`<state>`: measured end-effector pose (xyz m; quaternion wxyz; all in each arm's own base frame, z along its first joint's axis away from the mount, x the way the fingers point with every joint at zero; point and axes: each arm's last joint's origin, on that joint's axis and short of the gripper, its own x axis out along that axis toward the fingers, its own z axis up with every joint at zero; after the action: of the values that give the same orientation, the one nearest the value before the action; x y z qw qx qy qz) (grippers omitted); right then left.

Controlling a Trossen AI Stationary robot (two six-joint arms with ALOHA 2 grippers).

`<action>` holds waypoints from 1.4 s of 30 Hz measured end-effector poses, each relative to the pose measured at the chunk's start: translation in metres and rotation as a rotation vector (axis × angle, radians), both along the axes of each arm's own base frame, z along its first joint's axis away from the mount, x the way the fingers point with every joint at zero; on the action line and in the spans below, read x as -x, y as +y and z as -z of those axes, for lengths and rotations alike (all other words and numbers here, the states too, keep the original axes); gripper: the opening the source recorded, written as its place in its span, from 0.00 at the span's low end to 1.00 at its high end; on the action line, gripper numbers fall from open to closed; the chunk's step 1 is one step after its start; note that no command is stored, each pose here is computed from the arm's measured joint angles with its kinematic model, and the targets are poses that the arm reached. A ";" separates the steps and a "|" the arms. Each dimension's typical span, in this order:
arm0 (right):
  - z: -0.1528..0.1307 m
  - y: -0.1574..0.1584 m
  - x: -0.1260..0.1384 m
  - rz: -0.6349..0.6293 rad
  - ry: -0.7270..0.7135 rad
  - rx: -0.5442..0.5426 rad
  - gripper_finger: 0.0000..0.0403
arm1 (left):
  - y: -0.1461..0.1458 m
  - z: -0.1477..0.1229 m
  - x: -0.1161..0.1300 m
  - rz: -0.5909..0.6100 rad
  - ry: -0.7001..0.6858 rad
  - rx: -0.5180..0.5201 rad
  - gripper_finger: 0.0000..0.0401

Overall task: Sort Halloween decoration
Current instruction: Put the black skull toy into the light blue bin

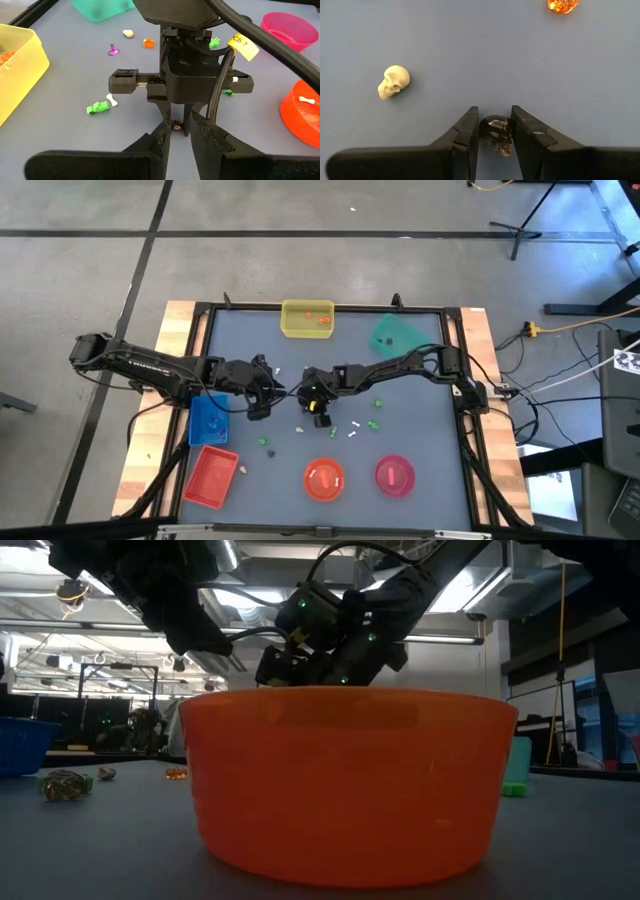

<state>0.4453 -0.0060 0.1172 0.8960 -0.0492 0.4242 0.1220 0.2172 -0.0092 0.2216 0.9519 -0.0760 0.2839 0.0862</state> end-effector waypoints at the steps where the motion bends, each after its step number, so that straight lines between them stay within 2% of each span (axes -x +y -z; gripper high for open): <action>1: -0.003 0.000 0.001 0.000 0.001 0.000 0.24 | 0.000 0.000 0.000 0.000 -0.001 0.000 0.15; 6: -0.023 -0.002 0.002 0.015 0.107 0.026 0.24 | 0.000 0.000 0.000 0.000 0.001 0.000 0.15; 8: -0.039 -0.003 0.000 0.020 0.137 0.082 0.24 | 0.000 0.000 0.000 0.000 -0.001 0.000 0.15; 13: -0.072 -0.007 0.004 0.026 0.316 0.248 0.24 | 0.000 0.000 0.000 0.000 -0.002 0.000 0.15; 20: -0.104 -0.022 0.018 0.081 0.502 0.443 0.24 | 0.000 0.000 0.000 0.000 -0.002 0.000 0.15; 23: -0.103 -0.039 0.029 0.114 0.620 0.430 0.24 | 0.000 0.000 0.000 0.000 -0.002 0.000 0.15; 29: -0.105 -0.081 0.055 0.267 0.832 0.372 0.24 | 0.000 0.000 0.000 0.001 -0.002 0.001 0.15; 32: -0.106 -0.109 0.070 0.350 0.925 0.391 0.24 | 0.000 0.000 0.000 -0.012 -0.002 -0.008 0.15; 35: -0.107 -0.139 0.082 0.430 0.969 0.393 0.24 | 0.001 0.000 0.000 -0.038 -0.004 -0.026 0.15; 42: -0.107 -0.201 0.114 0.593 1.007 0.301 0.24 | 0.001 0.000 0.000 -0.042 -0.004 -0.028 0.15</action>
<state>0.3313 -0.2070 0.2247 0.5641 0.0086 0.8044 -0.1861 0.2172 -0.0080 0.2220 0.9515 -0.0685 0.2791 0.1098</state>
